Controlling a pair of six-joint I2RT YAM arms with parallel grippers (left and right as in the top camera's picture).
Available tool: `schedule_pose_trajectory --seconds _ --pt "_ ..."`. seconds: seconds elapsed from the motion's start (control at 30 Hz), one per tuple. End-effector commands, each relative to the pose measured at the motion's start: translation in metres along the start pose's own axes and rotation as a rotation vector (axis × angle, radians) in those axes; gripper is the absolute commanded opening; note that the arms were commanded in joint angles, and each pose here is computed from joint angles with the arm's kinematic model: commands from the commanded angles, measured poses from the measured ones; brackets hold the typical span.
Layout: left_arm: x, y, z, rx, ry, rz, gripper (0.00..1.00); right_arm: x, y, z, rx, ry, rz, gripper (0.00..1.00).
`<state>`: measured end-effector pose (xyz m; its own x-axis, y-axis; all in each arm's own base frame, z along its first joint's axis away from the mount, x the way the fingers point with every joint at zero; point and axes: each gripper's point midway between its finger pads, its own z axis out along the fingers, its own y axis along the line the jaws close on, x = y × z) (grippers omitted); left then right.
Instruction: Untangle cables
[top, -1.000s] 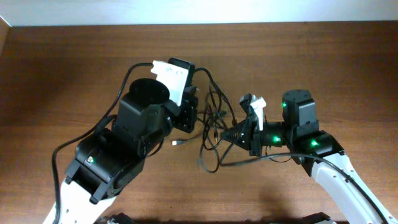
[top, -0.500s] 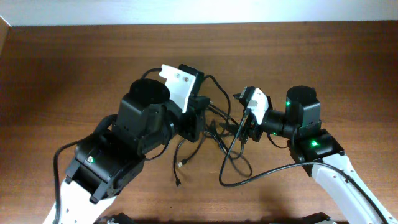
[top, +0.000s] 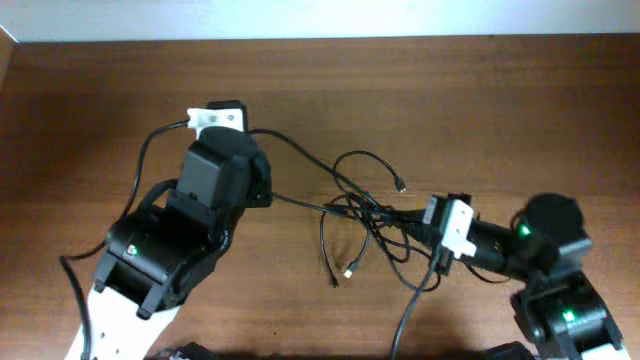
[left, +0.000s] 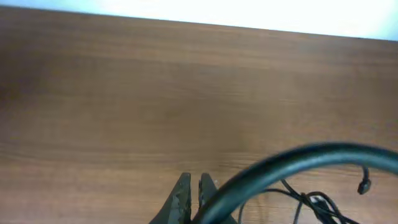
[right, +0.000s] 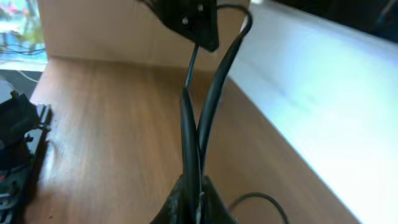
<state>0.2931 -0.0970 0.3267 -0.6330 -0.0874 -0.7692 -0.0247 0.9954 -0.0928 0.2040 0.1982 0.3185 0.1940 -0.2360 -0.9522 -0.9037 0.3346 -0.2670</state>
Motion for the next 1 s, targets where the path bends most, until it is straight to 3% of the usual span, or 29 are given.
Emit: schedule_pose_trajectory --seconds 0.0,0.17,0.27,0.4,0.5,0.6,0.63,0.67,0.7,0.73,0.77,0.83,0.87,0.9,0.97 --pt "-0.003 0.022 -0.001 -0.078 0.0 -0.055 0.0 -0.006 -0.004 -0.004 0.043 -0.001 0.023 0.04" --pt "0.011 0.077 0.001 -0.234 0.081 -0.139 0.0 -0.004 -0.004 -0.004 0.044 0.006 0.034 0.04" --pt "0.012 0.092 0.001 -0.278 0.087 -0.201 0.0 0.009 -0.029 -0.007 0.19 0.072 0.067 0.04" --pt "0.017 0.11 0.0 -0.332 0.106 -0.266 0.0 0.052 -0.09 -0.03 0.608 0.188 0.42 0.04" --pt "0.018 0.107 0.001 -0.314 0.113 -0.268 0.0 0.1 -0.103 -0.037 0.762 0.293 0.654 0.04" --pt "0.018 0.107 0.001 -0.315 0.113 -0.268 0.0 0.146 -0.094 -0.03 0.783 0.412 0.869 0.04" --pt "0.018 0.108 0.001 -0.319 0.111 -0.27 0.0 0.164 -0.091 -0.032 0.8 0.463 0.939 0.15" --pt "0.018 0.109 0.001 -0.32 0.111 -0.271 0.0 0.179 -0.089 -0.038 0.83 0.502 1.004 0.15" --pt "0.017 0.109 0.001 -0.322 0.109 -0.282 0.0 0.198 -0.089 -0.049 0.871 0.554 1.075 0.34" --pt "0.017 0.112 0.001 -0.33 0.102 -0.323 0.0 0.21 -0.088 -0.055 0.876 0.585 1.122 0.65" --pt "0.017 0.112 0.001 -0.329 0.1 -0.332 0.0 0.214 -0.086 -0.056 0.852 0.587 1.157 0.74" --pt "0.016 0.102 0.004 -0.27 0.112 -0.341 0.0 0.212 -0.083 -0.05 0.782 0.579 1.156 0.85" --pt "0.012 0.091 0.007 -0.201 0.115 -0.299 0.0 0.199 -0.074 -0.033 0.623 0.551 1.104 0.87" --pt "0.007 0.069 0.011 -0.073 0.122 -0.216 0.0 0.185 -0.064 -0.019 0.469 0.518 1.038 0.88" --pt "-0.003 -0.003 0.001 0.363 0.108 0.023 0.0 0.173 -0.053 -0.009 0.34 0.487 0.976 0.9"
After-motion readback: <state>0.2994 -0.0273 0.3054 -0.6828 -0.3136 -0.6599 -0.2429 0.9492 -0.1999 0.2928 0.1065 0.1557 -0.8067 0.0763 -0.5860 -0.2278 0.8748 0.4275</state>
